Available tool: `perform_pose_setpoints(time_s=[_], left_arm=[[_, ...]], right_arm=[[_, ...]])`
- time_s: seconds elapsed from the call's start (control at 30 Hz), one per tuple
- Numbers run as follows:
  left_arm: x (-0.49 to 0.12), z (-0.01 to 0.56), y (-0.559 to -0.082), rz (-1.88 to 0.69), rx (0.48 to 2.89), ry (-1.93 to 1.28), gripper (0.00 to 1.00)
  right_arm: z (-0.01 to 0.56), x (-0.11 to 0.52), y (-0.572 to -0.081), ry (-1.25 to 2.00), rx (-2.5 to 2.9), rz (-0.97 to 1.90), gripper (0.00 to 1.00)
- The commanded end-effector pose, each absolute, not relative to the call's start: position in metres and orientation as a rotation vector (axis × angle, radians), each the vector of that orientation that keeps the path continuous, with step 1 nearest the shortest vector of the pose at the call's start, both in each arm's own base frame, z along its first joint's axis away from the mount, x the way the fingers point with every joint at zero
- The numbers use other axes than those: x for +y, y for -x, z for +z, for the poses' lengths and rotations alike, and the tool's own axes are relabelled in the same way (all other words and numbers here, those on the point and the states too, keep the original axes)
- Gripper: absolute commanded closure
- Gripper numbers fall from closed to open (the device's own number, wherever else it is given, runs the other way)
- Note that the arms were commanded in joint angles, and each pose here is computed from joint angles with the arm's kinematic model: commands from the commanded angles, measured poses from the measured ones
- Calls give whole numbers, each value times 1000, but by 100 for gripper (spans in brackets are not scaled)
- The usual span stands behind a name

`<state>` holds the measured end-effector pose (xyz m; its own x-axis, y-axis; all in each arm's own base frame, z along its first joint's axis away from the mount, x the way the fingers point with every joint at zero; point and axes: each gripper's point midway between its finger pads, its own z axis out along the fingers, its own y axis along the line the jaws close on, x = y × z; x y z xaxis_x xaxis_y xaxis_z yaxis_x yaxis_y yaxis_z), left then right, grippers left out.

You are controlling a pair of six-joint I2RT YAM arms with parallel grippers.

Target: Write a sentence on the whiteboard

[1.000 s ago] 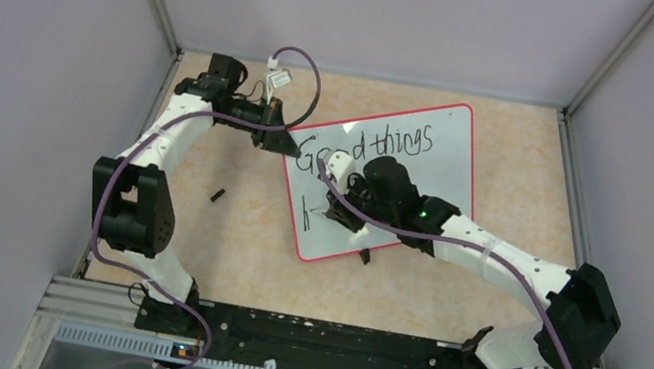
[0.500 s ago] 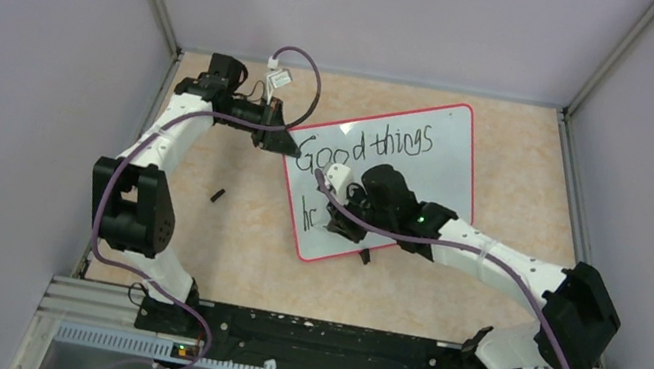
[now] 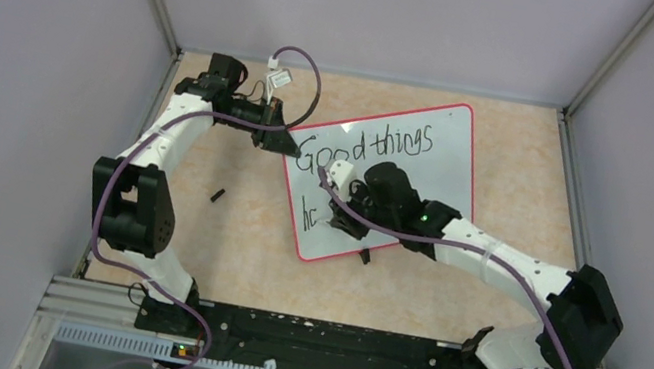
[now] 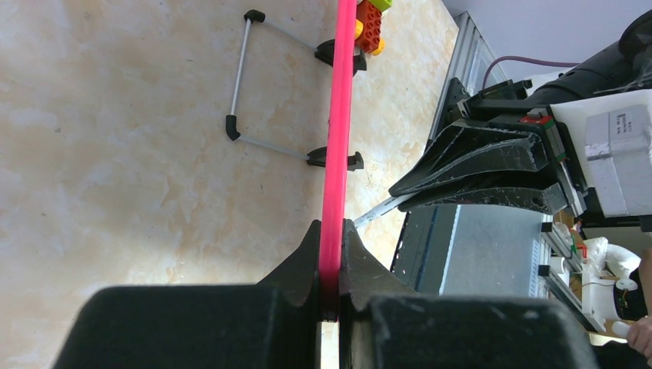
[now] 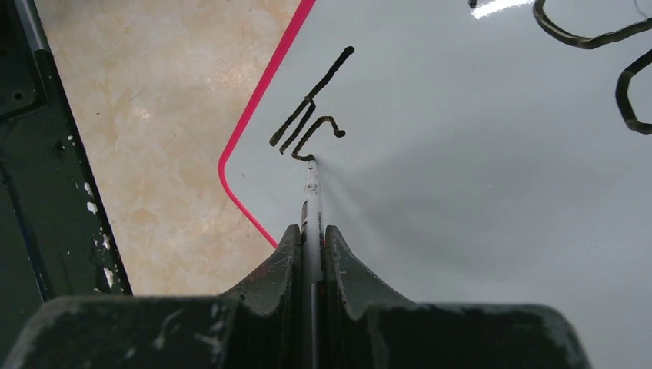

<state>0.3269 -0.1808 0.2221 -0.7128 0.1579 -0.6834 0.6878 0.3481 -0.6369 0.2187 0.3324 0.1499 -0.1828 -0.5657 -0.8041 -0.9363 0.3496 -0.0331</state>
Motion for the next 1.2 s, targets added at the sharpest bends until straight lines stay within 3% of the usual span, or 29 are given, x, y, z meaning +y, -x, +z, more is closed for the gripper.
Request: perform_pose_setpoints(time_s=[0.0,0.57,1.17], left_arm=[[-173,218,-352,-1174,2083,-787,100],[-172,218,-352,-1172,2086,-785,100],[-173,218,-352,-1170,2085,-787,100]], right_arm=[[194,333,-253,1196,1767,542,100],[200,334,-261,1157,1766,536,100],[165,328,-228,1292,1813,621,100]])
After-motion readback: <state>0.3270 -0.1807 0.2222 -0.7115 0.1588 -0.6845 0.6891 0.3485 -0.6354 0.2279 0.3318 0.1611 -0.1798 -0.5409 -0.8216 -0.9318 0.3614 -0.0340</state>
